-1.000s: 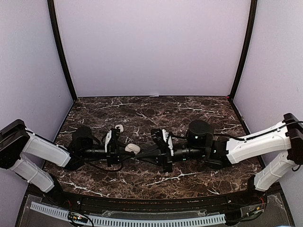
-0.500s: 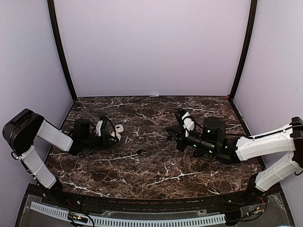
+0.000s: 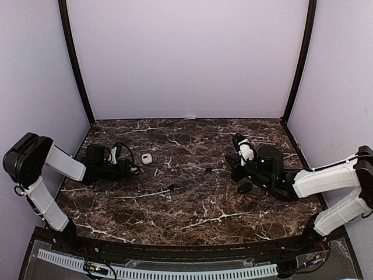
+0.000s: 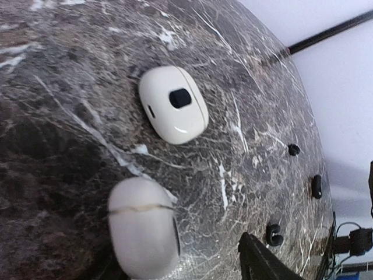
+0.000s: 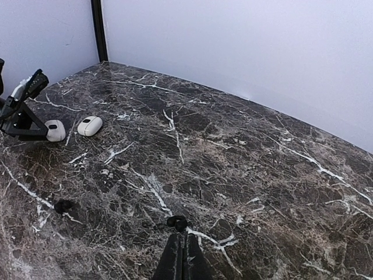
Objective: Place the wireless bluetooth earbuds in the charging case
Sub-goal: Place the charging case with the earbuds at the center of the board.
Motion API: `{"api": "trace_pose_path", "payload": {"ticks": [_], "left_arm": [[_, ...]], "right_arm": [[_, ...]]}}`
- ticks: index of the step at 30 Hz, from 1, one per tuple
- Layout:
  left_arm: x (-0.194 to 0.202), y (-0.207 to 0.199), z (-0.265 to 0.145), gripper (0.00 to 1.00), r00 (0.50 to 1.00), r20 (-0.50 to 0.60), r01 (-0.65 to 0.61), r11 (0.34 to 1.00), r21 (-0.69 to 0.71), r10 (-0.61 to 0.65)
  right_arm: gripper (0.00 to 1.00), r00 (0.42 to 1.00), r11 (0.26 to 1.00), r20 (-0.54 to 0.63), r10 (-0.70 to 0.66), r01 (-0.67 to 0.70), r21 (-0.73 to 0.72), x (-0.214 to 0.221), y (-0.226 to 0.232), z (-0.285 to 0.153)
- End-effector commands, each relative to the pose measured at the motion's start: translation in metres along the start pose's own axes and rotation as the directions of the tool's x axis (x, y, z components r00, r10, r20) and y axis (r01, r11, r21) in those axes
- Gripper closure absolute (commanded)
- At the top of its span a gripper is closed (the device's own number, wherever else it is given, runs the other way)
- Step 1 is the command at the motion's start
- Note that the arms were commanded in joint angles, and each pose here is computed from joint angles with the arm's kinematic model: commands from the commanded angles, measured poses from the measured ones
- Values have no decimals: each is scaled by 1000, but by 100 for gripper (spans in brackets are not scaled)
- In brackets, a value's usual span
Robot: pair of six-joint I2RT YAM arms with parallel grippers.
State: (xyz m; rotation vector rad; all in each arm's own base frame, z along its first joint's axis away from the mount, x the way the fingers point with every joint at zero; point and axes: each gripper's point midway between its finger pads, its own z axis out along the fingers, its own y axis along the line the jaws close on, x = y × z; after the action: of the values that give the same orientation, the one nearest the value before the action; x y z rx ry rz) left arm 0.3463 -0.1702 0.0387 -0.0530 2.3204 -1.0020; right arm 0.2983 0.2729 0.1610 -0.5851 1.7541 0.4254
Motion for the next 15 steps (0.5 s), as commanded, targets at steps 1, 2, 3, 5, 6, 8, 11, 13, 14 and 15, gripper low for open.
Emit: {"api": "trace_pose_path", "payload": {"ticks": [1,2,3,5,6,8,11,13,14,15], "left_arm": [[-8,17,-23,26,999,43,10,986,-164,-3],[-17,14,-34,18,996,89,-10,981,-193,27],[-23,13,-44,9,991,124,-17,975,-222,46],[-32,13,-62,1,979,185,-30,962,-271,83],[-35,12,-69,1,972,212,-35,957,-288,100],[-41,8,-84,1,954,269,-48,952,-302,134],[-41,-10,-94,1,925,322,-126,963,-238,201],[-40,-24,-95,1,914,337,-173,969,-179,225],[-39,-31,-94,1,911,339,-195,969,-150,235],[-39,-38,-93,1,909,339,-212,969,-129,244]], "right_arm": [[100,999,999,36,16,-18,50,-7,-14,-3],[100,999,998,30,16,-18,66,-7,-18,-3],[97,1000,997,23,18,-20,80,-6,-22,-4],[89,1000,991,3,31,-31,131,-2,-34,-5],[87,999,987,-6,34,-33,154,0,-41,-6],[78,999,982,-18,39,-35,187,2,-51,-10],[57,996,971,-29,87,-78,226,5,-66,-19],[41,987,958,-56,150,-131,257,10,-75,-25],[22,979,949,-76,188,-161,273,14,-79,-28],[7,966,935,-86,243,-209,287,16,-81,-31]]}}
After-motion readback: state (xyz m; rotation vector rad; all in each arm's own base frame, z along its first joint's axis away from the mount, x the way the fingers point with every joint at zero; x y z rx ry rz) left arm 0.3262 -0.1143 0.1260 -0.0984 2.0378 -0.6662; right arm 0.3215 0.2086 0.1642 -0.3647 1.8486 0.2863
